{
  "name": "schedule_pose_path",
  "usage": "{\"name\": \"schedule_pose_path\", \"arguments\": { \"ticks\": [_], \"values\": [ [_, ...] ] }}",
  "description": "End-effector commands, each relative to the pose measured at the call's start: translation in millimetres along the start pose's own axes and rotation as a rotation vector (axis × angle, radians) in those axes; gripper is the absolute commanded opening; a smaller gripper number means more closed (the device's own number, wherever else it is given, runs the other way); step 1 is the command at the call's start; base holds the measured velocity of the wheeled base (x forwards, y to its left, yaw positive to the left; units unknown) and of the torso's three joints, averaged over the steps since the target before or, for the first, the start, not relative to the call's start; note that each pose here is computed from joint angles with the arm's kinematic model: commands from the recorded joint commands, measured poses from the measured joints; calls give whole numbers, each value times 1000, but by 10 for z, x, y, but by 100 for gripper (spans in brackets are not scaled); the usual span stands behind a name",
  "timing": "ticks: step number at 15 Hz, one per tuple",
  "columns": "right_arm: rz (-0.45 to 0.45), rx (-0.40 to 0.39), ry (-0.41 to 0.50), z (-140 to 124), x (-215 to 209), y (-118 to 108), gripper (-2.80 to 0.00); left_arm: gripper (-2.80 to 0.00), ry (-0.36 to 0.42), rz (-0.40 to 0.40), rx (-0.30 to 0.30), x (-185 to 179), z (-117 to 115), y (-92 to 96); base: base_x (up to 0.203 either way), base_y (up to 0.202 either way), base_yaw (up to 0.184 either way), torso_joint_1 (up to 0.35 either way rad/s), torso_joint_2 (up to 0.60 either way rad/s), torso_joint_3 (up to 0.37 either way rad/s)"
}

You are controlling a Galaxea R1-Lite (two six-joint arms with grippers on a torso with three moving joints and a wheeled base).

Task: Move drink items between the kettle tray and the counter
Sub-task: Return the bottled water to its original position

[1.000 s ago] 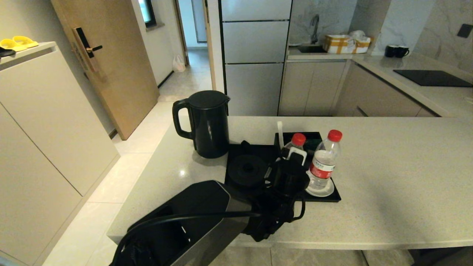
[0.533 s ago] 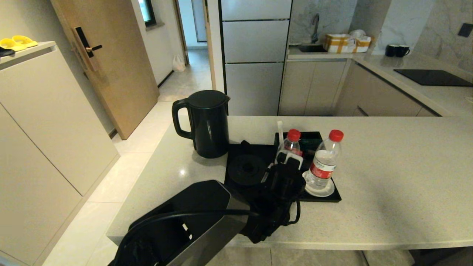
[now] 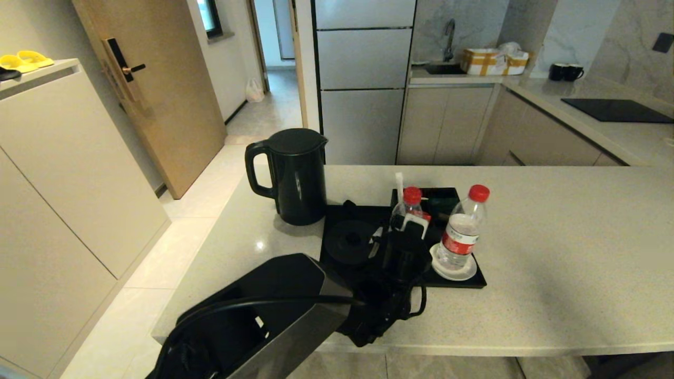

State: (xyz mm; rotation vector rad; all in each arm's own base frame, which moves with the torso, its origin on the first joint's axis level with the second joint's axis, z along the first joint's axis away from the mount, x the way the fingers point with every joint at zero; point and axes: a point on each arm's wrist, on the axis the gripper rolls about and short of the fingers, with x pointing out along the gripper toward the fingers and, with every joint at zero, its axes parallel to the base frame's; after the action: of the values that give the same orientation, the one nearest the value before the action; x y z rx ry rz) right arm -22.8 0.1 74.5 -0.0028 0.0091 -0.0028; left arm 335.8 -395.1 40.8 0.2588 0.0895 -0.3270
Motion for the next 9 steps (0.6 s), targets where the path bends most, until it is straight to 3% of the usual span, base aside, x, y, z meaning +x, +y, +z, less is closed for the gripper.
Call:
{"name": "schedule_pose_path", "arguments": {
  "ticks": [1, 9],
  "values": [
    [-2, -2, -1, 0, -1, 0, -280, 0, -12, 6, -6, -64, 85, 51, 0, 0, 0, 0, 0, 0],
    [-2, 0, -2, 2, -2, 0, -280, 0, -42, -8, -19, -677, 468, 289, 0, 0, 0, 0, 0, 0]
  ]
}}
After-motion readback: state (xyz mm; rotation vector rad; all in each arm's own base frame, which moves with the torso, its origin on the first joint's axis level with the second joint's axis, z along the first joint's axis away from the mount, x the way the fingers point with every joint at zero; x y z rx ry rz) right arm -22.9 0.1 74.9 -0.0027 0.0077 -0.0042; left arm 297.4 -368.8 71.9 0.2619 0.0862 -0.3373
